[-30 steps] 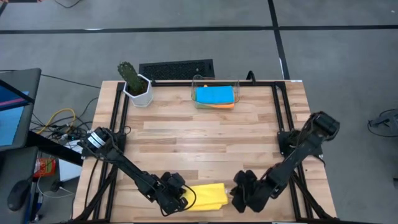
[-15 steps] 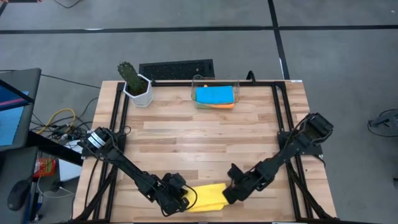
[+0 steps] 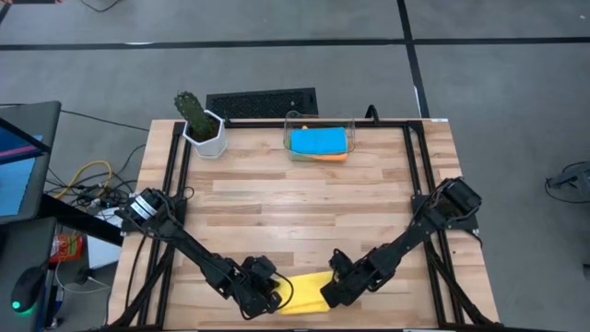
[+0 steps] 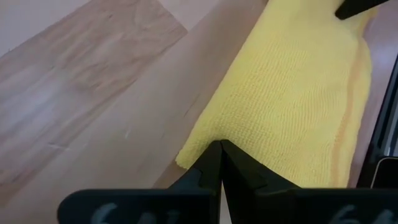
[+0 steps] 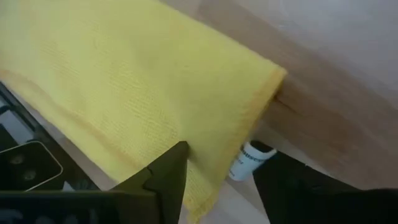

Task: Fold microfiber towels
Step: Put the yellow towel into the transparent bin

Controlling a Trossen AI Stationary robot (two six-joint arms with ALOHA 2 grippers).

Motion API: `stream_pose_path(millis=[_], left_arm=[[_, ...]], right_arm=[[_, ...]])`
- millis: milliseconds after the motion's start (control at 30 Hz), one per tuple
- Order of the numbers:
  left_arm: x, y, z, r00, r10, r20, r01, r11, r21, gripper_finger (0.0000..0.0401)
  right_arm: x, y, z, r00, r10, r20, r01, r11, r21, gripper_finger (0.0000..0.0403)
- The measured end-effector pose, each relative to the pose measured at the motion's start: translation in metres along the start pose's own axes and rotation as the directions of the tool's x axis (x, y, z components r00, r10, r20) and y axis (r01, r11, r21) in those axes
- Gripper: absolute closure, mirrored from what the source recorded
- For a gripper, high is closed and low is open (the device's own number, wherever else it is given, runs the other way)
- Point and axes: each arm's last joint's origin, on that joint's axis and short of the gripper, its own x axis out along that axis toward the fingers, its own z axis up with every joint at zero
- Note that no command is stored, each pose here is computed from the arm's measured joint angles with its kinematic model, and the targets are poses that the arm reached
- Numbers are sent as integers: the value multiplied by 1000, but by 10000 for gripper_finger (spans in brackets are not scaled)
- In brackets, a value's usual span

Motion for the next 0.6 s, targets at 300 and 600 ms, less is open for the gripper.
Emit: stream_pose_path(millis=[300,600], left_arm=[[1,0,2,1000,-3,7,4,1000,-7,401],[2,0,5,1000,-4,12,5,1000,-15,401]], right_arm=[[0,1,-3,998,20,53,-21,1000,4,214],[-9,1,0,1000,8,-6,-9,996,-84,217]])
